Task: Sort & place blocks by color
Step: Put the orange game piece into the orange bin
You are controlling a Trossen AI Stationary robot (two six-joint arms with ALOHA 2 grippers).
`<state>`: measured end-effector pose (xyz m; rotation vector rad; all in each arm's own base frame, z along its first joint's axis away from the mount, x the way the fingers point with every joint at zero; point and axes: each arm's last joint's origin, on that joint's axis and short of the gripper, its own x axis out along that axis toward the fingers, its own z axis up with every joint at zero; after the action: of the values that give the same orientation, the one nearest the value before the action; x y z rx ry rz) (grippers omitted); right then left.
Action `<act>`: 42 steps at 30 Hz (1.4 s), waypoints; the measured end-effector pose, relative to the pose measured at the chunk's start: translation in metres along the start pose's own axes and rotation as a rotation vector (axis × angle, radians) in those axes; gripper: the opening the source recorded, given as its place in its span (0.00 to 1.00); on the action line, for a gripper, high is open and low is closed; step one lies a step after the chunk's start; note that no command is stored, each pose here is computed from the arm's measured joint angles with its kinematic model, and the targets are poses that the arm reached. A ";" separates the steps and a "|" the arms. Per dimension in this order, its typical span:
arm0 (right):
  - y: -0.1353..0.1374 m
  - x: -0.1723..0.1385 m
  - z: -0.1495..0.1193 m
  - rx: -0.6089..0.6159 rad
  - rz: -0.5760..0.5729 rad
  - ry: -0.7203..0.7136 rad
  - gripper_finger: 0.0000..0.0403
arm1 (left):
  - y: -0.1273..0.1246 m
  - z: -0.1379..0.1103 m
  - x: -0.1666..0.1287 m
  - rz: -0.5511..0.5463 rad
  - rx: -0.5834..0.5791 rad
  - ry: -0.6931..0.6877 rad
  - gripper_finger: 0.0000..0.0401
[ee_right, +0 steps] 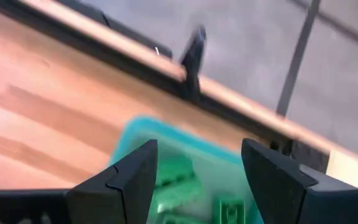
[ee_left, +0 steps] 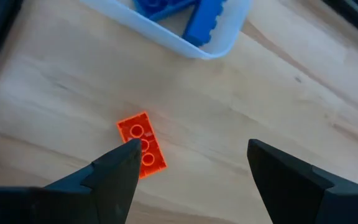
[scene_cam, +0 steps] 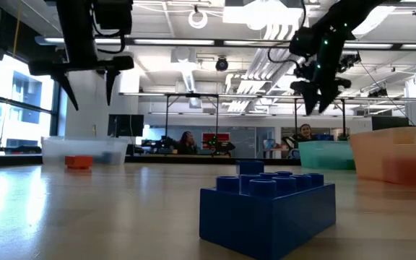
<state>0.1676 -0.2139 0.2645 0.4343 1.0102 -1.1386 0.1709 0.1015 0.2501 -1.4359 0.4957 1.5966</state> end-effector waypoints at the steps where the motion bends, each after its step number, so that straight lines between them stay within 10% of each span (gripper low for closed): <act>1: 0.001 -0.002 0.004 -0.013 0.007 -0.029 0.55 | 0.000 -0.002 0.001 0.008 -0.017 -0.011 0.70; 16: 0.015 -0.016 0.020 -0.158 0.073 -0.169 0.55 | -0.018 -0.040 0.055 0.225 -0.089 -0.014 0.70; 42: 0.016 -0.016 0.019 -0.172 0.113 -0.159 0.55 | 0.009 -0.059 0.097 0.239 -0.328 0.022 0.70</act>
<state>0.1890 -0.2132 0.2848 0.2561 0.9237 -0.9609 0.2056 0.0847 0.1432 -1.6880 0.4461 1.9223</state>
